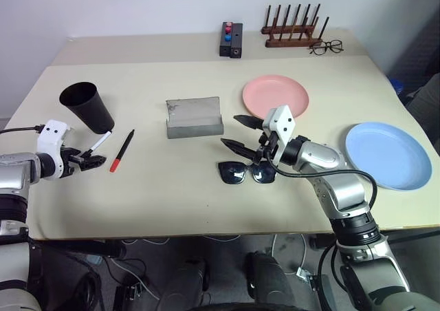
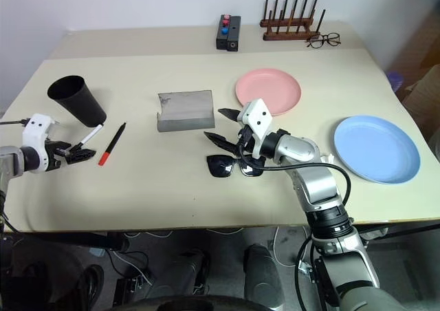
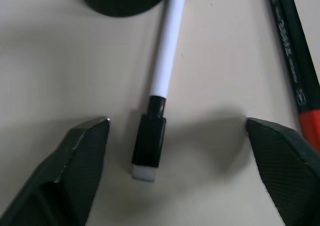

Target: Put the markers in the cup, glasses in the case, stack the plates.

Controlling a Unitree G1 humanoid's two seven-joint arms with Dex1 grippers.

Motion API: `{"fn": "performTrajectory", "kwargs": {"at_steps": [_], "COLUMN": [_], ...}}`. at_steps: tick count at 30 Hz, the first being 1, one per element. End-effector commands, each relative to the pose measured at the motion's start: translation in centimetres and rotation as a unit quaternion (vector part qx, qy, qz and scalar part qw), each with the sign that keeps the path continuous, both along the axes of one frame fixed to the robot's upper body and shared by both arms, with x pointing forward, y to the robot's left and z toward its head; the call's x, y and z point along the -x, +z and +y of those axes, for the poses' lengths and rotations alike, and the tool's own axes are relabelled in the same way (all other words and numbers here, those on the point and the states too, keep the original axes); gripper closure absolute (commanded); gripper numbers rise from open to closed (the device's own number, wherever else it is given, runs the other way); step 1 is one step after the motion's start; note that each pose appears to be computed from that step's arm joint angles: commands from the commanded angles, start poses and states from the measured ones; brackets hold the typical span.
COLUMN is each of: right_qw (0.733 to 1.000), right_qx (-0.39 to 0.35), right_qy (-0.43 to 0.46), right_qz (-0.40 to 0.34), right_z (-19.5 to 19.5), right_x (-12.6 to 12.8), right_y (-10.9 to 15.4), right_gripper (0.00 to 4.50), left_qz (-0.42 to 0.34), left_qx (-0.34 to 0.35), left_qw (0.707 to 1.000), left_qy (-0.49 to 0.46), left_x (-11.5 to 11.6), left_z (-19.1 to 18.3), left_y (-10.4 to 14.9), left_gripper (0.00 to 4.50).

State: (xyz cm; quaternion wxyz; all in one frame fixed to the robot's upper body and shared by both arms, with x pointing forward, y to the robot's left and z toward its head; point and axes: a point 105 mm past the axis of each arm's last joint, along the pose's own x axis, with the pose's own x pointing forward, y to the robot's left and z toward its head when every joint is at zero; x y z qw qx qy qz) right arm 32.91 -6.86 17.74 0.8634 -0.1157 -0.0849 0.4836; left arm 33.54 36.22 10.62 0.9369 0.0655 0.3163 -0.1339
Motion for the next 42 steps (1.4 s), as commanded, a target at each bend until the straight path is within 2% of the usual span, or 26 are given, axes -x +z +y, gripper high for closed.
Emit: {"fn": "performTrajectory", "kwargs": {"at_steps": [1, 6, 7, 12, 18, 22, 29, 33, 37, 41, 42], "right_qw": [0.999, 0.999, 0.999, 0.999, 0.999, 0.999, 0.998, 0.998, 0.998, 0.998, 0.998], "right_qx": [-0.003, -0.002, -0.002, -0.005, -0.007, -0.004, -0.004, -0.003, -0.003, -0.002, -0.002], "right_qy": [-0.007, -0.005, -0.004, 0.004, 0.014, 0.026, 0.036, 0.035, 0.033, 0.032, 0.032], "right_qz": [-0.034, -0.038, -0.038, -0.037, -0.036, -0.04, -0.042, -0.044, -0.047, -0.046, -0.046], "right_z": [-0.4, -0.2, -0.2, 0.1, 0.3, 0.5, 0.6, 0.4, 0.4, 0.3, 0.3], "right_x": [0.3, 0.1, 0.1, 0.0, 0.0, 0.2, 0.4, 0.4, 0.4, 0.4, 0.4], "right_y": [1.4, 1.3, 1.3, 1.4, 1.4, 1.4, 1.4, 1.4, 1.5, 1.4, 1.4], "right_gripper": [1.1, 1.1, 1.1, 1.1, 1.1, 1.1, 1.1, 1.1, 1.1, 1.1, 1.1], "left_qz": [0.019, 0.041, 0.048, 0.084, 0.12, 0.163, 0.198, 0.195, 0.196, 0.186, 0.187], "left_qx": [0.006, -0.003, -0.005, -0.016, -0.075, -0.064, -0.029, -0.036, -0.025, -0.033, -0.029], "left_qw": [1.0, 0.999, 0.998, 0.996, 0.988, 0.983, 0.98, 0.98, 0.98, 0.982, 0.982], "left_qy": [-0.004, -0.025, -0.027, -0.037, -0.061, -0.049, -0.019, -0.016, -0.016, -0.024, -0.028], "left_x": [0.5, 1.6, 2.0, 4.2, 7.6, 9.9, 11.3, 11.1, 10.9, 10.2, 10.0], "left_z": [0.0, -0.1, -0.1, 0.0, 0.7, 1.2, 1.0, 1.4, 1.4, 1.5, 1.3], "left_y": [0.0, 0.3, 0.4, 0.8, 1.8, 1.7, 0.3, 0.3, 0.4, 1.1, 1.3], "left_gripper": [1.79, 4.3, 4.49, 4.49, 4.49, 4.49, 4.49, 4.49, 2.65, 0.46, 0.04]}}
